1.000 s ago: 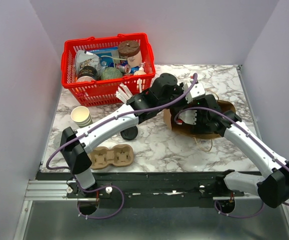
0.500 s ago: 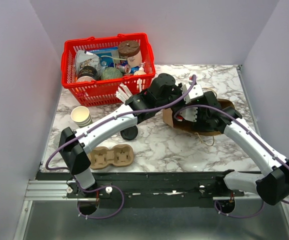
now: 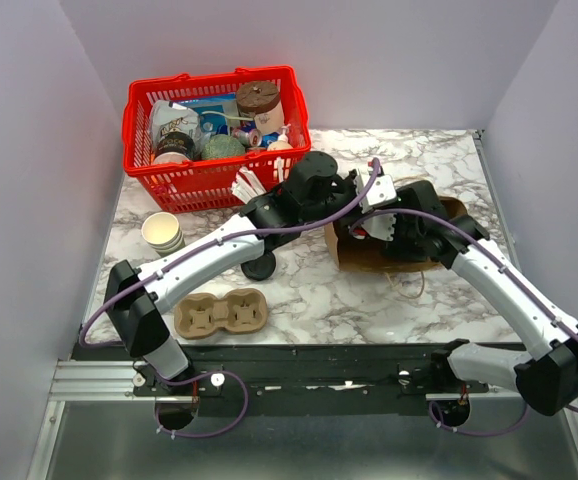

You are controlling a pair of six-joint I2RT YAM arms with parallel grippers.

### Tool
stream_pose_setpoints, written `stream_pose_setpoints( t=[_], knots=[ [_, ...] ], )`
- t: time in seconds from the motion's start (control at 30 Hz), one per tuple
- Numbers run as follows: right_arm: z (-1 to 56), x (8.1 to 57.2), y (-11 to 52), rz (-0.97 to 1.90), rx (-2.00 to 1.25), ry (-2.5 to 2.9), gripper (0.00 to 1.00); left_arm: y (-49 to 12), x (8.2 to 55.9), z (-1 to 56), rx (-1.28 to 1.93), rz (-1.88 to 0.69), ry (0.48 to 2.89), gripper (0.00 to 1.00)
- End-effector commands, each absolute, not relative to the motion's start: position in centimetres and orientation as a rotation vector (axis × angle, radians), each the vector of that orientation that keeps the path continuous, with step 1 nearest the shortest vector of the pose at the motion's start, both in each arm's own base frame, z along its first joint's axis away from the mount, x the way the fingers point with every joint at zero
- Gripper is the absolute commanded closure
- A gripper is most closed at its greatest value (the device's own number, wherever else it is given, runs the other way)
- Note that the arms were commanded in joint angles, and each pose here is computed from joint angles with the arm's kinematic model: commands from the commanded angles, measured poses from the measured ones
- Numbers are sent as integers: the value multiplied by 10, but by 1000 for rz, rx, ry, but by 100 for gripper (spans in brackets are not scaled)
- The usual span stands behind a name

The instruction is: Pack the takeout coffee

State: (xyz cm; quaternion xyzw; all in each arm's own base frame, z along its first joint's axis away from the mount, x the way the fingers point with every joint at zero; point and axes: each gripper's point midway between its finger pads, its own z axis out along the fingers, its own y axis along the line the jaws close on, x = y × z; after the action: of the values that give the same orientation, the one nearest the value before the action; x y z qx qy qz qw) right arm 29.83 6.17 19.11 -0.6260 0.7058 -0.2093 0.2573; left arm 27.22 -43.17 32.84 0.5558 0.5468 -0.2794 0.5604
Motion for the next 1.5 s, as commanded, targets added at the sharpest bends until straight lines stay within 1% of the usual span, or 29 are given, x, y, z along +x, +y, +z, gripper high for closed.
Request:
stream_pose_setpoints(
  t=[0.0, 0.2, 0.33, 0.47, 0.57, 0.6, 0.67, 0.77, 0.9, 1.0, 1.2, 1.47],
  knots=[
    [203, 308, 71, -550, -1578, 1851, 100, -433, 250, 343, 1337, -740, 1204, 85],
    [188, 305, 66, -568, -1594, 1885, 100, -432, 252, 341, 1321, -750, 1227, 76],
    [191, 307, 61, -604, -1579, 1893, 99, -433, 253, 340, 1318, -761, 1235, 75],
    [193, 310, 60, -630, -1555, 1891, 99, -433, 253, 337, 1321, -770, 1239, 80],
    [196, 319, 58, -676, -1522, 1879, 99, -432, 255, 335, 1312, -778, 1254, 80],
    [196, 322, 58, -685, -1517, 1875, 99, -432, 257, 334, 1302, -783, 1266, 75],
    [199, 327, 60, -694, -1508, 1867, 100, -431, 261, 335, 1278, -794, 1287, 68],
    [199, 333, 64, -687, -1516, 1870, 99, -428, 270, 340, 1241, -802, 1310, 65],
    [199, 341, 71, -671, -1539, 1848, 100, -427, 279, 340, 1233, -817, 1333, 67],
    [197, 345, 74, -674, -1551, 1835, 99, -426, 282, 338, 1232, -820, 1343, 71],
    [191, 358, 77, -706, -1557, 1815, 99, -426, 288, 333, 1230, -837, 1366, 74],
    [169, 370, 84, -689, -1603, 1810, 99, -425, 302, 331, 1215, -847, 1399, 74]
  ],
)
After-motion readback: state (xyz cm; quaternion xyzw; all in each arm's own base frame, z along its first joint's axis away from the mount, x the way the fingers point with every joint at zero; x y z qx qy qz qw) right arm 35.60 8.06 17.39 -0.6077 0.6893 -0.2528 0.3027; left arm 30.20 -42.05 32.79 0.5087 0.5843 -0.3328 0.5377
